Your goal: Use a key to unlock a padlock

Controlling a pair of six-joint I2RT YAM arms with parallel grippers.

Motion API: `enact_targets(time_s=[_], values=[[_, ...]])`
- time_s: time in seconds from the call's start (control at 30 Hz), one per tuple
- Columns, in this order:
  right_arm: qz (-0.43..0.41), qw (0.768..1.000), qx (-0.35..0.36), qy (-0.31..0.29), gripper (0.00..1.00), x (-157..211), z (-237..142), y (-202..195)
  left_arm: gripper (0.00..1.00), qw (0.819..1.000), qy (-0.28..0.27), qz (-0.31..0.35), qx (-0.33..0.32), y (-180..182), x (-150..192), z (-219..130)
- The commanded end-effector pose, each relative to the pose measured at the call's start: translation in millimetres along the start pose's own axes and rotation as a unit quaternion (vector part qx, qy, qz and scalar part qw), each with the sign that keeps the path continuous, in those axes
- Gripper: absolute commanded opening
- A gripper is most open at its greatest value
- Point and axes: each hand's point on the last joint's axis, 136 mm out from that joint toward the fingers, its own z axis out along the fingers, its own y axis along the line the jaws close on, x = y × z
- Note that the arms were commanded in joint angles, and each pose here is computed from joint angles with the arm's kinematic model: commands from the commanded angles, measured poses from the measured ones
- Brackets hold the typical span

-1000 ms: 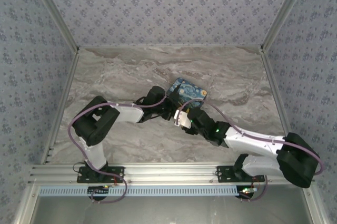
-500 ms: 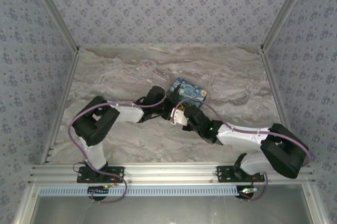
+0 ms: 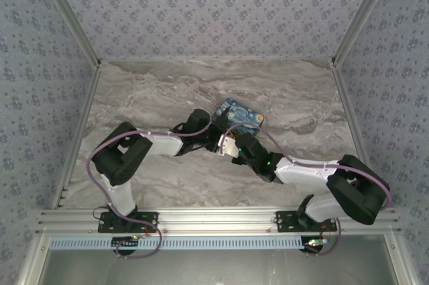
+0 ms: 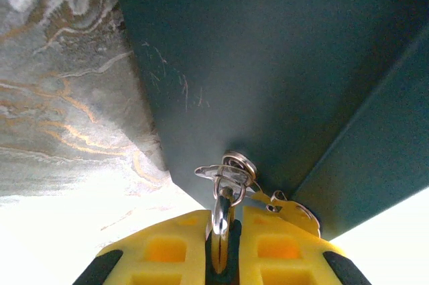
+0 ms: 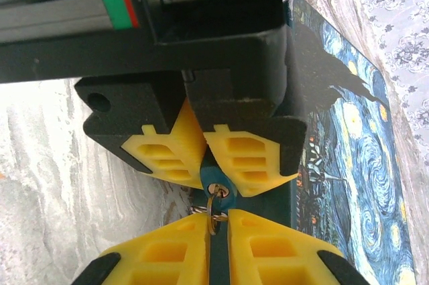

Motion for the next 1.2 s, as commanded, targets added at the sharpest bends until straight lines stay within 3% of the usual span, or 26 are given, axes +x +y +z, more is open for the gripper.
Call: enact_targets(time_s=[0.0, 0.07, 0.23, 0.37, 0.53, 0.77, 0.83, 1.0, 1.17], values=[[0.034, 0.999, 0.017, -0.021, 0.09, -8, 3, -9, 0.0, 0.999, 0.035, 0.004, 0.011, -14, 20, -2], [0.053, 0.998, 0.015, -0.03, 0.0, -11, 3, -11, 0.0, 0.999, 0.037, 0.004, 0.013, -14, 20, -1], [0.136, 0.988, 0.004, -0.074, 0.0, -25, -4, -16, 0.0, 0.999, 0.038, 0.003, 0.017, -16, 21, 0], [0.247, 0.965, -0.01, -0.092, 0.0, -28, -6, -21, 0.0, 0.999, 0.039, 0.003, 0.018, -16, 21, 0], [0.385, 0.915, -0.044, -0.11, 0.0, -25, -3, -21, 0.0, 0.999, 0.038, 0.003, 0.019, -16, 21, 1], [0.452, 0.888, -0.043, -0.076, 0.0, -8, 2, -14, 0.0, 0.999, 0.037, 0.004, 0.014, -11, 18, 4], [0.476, 0.876, -0.047, -0.068, 0.0, -3, 3, -10, 0.09, 0.999, 0.035, 0.005, 0.011, -8, 17, 5], [0.54, 0.837, -0.065, -0.061, 0.0, 6, 6, 3, 0.43, 0.999, 0.028, 0.018, 0.0, 1, 10, 2], [0.6, 0.795, -0.061, -0.062, 0.0, 15, 4, 6, 0.55, 1.0, 0.009, 0.017, -0.011, 14, 0, -9]])
